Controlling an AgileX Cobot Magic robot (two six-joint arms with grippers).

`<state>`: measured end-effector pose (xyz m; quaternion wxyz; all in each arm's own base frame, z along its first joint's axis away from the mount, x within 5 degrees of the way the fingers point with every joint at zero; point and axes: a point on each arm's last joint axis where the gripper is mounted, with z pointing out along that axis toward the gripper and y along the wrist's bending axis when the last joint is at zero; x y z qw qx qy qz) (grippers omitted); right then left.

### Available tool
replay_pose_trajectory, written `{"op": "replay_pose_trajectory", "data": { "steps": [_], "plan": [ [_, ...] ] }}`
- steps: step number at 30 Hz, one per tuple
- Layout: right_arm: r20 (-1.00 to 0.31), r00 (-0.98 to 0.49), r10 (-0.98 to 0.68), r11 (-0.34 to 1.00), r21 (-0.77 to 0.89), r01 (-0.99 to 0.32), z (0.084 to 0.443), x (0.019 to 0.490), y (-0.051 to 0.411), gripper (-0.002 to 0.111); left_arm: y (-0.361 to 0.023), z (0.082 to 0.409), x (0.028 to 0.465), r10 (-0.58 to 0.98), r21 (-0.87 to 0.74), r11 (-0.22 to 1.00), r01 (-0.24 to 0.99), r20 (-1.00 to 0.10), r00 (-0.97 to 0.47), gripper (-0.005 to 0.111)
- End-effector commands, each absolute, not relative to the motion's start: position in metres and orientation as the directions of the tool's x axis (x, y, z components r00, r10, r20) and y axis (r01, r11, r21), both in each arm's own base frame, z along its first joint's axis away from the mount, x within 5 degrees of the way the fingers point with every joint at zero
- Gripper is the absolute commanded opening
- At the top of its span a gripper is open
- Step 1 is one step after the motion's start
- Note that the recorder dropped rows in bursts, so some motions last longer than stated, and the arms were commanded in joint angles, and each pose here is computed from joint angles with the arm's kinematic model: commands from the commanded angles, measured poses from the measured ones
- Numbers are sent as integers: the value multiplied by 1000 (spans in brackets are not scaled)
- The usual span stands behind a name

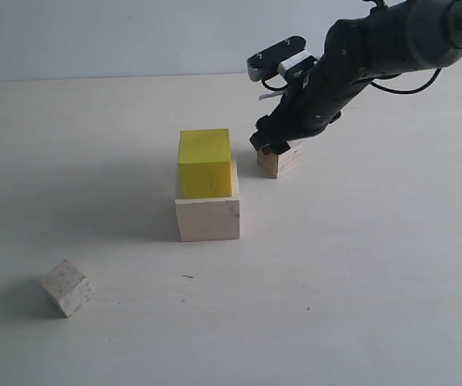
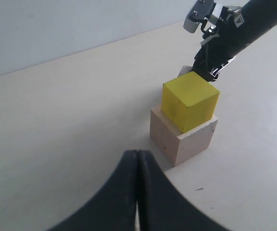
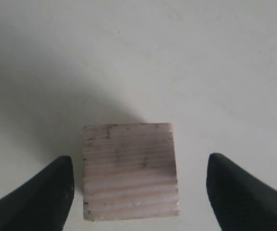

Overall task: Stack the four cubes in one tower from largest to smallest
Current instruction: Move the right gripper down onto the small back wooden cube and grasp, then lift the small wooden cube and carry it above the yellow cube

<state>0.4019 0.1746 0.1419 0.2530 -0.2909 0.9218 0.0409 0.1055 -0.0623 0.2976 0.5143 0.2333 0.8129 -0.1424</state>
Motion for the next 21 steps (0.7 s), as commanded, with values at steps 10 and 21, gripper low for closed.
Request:
{"op": "replay_pose_trajectory", "data": {
  "steps": [10,21],
  "plan": [
    [-492,-733,-470,849,-27,-527,132,405,176,73,-62,297,106,231,12,851,525,-907,-353,0],
    [-473,-742,-474,849,-24,-527,117,406,177,69,-62,298,106,235,18,849,528,-908,-347,0]
  ]
}}
